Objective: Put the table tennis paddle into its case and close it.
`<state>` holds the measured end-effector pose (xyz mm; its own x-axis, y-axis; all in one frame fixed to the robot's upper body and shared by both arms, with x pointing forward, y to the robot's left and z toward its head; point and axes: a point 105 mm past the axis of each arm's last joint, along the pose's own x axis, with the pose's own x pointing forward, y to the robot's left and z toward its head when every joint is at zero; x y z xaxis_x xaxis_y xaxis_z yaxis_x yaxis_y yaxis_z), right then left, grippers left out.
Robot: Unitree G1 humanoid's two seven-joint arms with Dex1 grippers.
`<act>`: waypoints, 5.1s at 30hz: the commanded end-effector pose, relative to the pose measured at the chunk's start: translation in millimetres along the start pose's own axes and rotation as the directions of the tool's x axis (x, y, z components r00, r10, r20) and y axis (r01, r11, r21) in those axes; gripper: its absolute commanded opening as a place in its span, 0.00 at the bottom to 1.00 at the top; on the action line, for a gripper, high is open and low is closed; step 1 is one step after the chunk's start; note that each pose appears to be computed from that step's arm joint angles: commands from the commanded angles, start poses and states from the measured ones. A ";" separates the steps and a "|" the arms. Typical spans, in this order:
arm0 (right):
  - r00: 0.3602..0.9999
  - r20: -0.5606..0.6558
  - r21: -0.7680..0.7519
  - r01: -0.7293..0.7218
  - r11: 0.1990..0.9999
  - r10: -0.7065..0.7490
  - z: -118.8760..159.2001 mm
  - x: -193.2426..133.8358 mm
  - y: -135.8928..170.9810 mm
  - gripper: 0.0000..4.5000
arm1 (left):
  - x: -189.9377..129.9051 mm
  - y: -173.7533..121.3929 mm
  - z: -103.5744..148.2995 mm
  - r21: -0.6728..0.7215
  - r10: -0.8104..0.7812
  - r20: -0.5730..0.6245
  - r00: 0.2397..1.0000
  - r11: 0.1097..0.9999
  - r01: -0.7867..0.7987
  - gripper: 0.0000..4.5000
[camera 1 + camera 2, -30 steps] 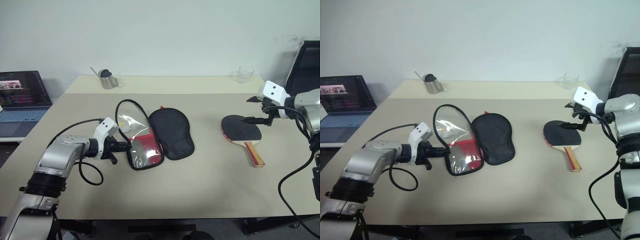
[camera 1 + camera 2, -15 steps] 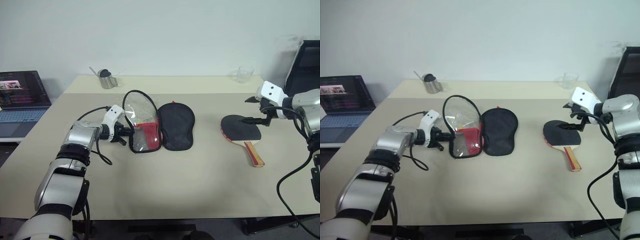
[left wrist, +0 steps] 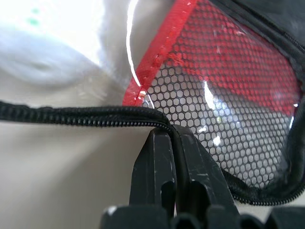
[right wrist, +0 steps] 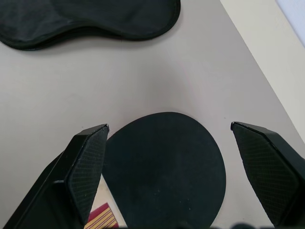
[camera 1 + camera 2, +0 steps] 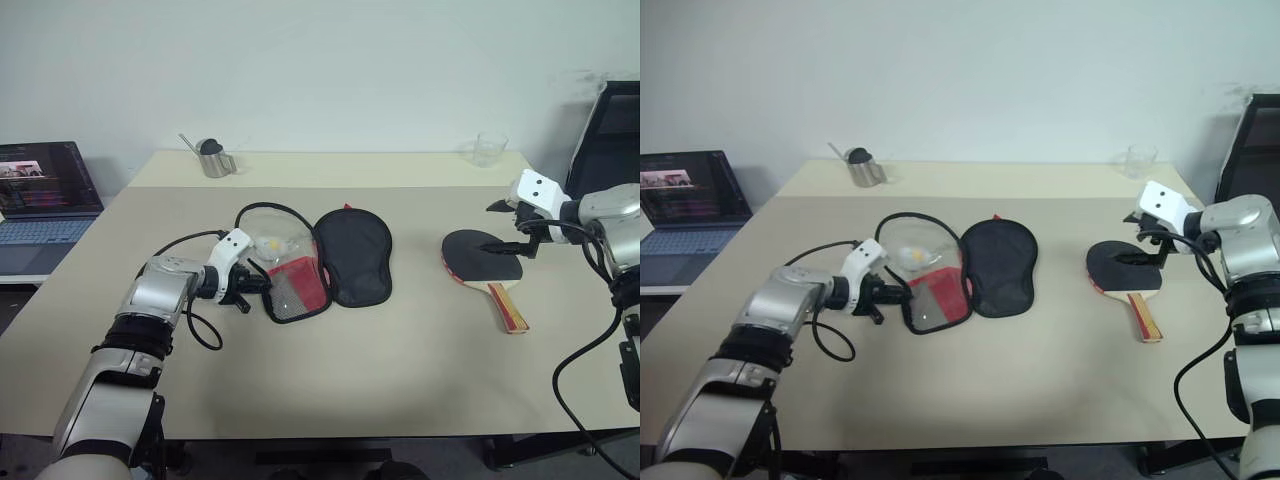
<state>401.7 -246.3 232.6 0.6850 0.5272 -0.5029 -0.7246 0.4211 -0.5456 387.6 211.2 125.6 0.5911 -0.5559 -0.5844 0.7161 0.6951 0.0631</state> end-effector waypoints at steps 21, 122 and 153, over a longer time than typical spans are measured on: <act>0.965 0.072 0.225 0.231 0.946 -0.253 20.1 -32.4 -23.2 1.00 | -116.9 -10.1 -0.4 0.314 0.113 -0.036 0.993 0.945 -0.096 0.84; 0.962 -0.101 0.897 0.199 0.394 -0.254 158.5 163.6 123.3 0.23 | -148.5 -66.3 40.0 0.281 0.033 0.197 0.980 0.956 -0.088 0.86; 1.000 -0.005 0.945 0.011 0.328 -0.019 182.7 178.8 188.2 0.23 | -153.2 -73.5 32.6 0.247 0.043 0.163 0.986 0.965 -0.083 0.86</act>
<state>408.0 -5.1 167.7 0.7836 0.3336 -0.5241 -0.1809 0.9296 0.3211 259.9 231.8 223.9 0.6541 -0.6011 -0.4592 0.7454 0.6155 0.2561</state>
